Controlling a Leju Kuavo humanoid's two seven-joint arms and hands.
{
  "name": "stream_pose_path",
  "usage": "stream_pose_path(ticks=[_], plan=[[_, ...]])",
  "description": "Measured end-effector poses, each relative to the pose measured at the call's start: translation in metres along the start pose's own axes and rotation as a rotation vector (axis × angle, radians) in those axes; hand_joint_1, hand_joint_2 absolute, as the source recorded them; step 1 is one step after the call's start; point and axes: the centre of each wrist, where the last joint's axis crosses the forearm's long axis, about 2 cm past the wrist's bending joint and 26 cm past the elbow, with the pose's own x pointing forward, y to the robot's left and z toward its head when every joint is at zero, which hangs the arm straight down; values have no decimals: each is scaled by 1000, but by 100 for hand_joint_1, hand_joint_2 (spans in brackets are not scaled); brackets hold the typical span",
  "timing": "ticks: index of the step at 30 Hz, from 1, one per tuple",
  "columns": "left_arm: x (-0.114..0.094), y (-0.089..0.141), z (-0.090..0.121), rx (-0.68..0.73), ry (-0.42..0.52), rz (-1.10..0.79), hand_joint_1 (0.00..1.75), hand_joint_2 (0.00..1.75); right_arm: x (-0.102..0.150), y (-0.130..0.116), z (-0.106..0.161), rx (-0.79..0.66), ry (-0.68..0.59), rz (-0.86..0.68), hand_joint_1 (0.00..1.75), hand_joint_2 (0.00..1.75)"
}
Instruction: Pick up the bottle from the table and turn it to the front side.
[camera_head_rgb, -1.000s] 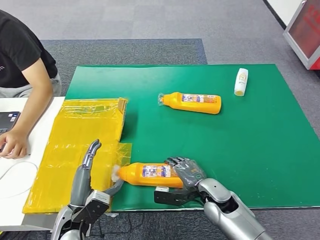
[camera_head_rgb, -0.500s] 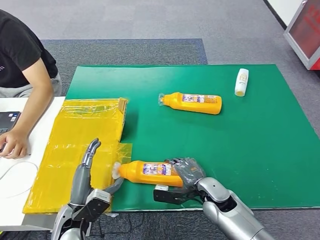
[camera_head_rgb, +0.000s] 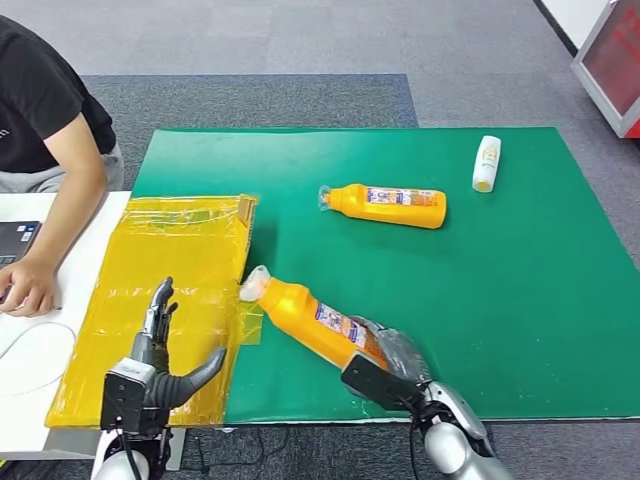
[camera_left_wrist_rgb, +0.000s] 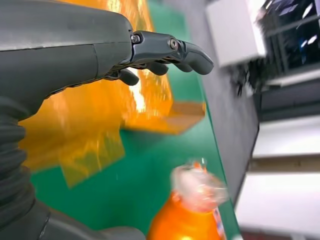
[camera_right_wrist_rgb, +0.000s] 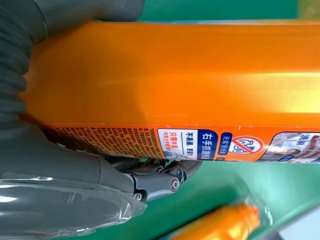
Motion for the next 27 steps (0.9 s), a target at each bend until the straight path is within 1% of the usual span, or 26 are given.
stream_pose_path(ticks=[2,5,8,13,19,23,27], plan=[[2,-1,-1,-19,6,114,0,175,2,-1,1,-25,-17,-38,175,175],[7,-1,-3,-44,-12,280,0,175,6,0,1,-53,-52,-93,175,175],[13,0,-6,-55,-28,395,0,175,12,4,0,-82,-79,-131,175,175],[20,0,-10,-55,-29,475,0,175,21,5,-3,-170,-103,-136,175,175],[23,1,-16,-71,-44,486,0,175,26,3,-6,-214,-133,-40,175,175],[26,1,-23,-90,-59,466,0,0,31,2,-8,-229,-154,7,175,175],[29,-1,-30,-117,-78,463,0,0,36,3,-11,-223,-180,24,175,175]])
